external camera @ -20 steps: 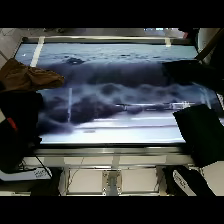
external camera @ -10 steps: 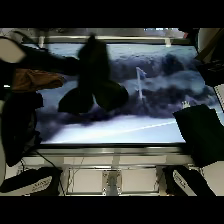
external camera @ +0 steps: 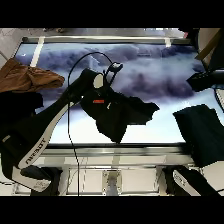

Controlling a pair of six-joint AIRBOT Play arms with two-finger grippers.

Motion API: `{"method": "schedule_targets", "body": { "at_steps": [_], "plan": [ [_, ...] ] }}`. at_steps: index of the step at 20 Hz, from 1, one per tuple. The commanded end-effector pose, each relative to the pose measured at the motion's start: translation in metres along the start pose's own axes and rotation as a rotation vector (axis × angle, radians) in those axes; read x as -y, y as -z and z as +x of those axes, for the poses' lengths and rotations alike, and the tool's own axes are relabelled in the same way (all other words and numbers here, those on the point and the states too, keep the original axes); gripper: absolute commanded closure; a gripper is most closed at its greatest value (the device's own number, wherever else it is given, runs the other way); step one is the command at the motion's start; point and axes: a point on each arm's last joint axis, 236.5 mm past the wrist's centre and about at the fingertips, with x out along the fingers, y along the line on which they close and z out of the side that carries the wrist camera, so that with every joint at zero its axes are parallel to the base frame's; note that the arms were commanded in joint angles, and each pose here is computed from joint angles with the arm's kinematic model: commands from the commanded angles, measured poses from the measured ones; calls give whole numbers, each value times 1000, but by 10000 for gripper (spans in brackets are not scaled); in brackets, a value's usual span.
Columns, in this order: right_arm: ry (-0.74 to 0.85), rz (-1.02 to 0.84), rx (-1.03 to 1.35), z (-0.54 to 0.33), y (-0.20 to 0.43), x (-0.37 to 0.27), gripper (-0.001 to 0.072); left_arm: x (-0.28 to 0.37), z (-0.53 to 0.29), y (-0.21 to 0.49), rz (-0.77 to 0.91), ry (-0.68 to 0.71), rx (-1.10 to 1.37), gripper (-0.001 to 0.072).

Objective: Fold the clothes and pants, and hang the long-sleeved shirts on hangers.

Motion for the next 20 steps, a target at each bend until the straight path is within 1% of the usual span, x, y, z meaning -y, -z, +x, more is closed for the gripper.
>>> {"method": "schedule_targets", "body": {
  "at_steps": [1, 4, 7, 8, 9, 10, 11, 13, 16, 18, 20],
  "plan": [
    [-102, 41, -132, 50, 27, -16, 259, -40, -32, -17, -61, -63, 68, 5],
    [-236, 104, -244, 97, 57, -43, 259, -82, -92, -14, -140, -108, 124, 5],
    [-402, 169, -169, 138, 54, -80, 255, -107, -98, 30, -210, -134, 39, 6],
    [-423, 169, -155, 150, 56, -85, 200, -106, -90, 54, -221, -129, -23, 6],
    [-433, 193, -164, 160, 60, -86, 121, -94, -79, 78, -237, -89, -89, 6],
    [-456, 215, -181, 168, 63, -91, 117, -75, -69, 96, -255, -23, -131, 7],
    [-489, 233, -193, 175, 64, -97, 87, -54, -59, 110, -269, 41, -150, 7],
    [-564, 284, -210, 186, 65, -112, 87, -31, -41, 121, -268, 85, -116, 7],
    [-729, 254, -127, 179, 38, -161, 87, -12, -23, 134, -326, 98, -114, 7],
    [-806, 211, -64, 165, 15, -198, 87, -5, -21, 127, -309, 105, -81, 7],
    [-832, 105, -44, 154, 5, -229, 87, -9, -22, 111, -312, 101, -12, 7]
  ]
}}
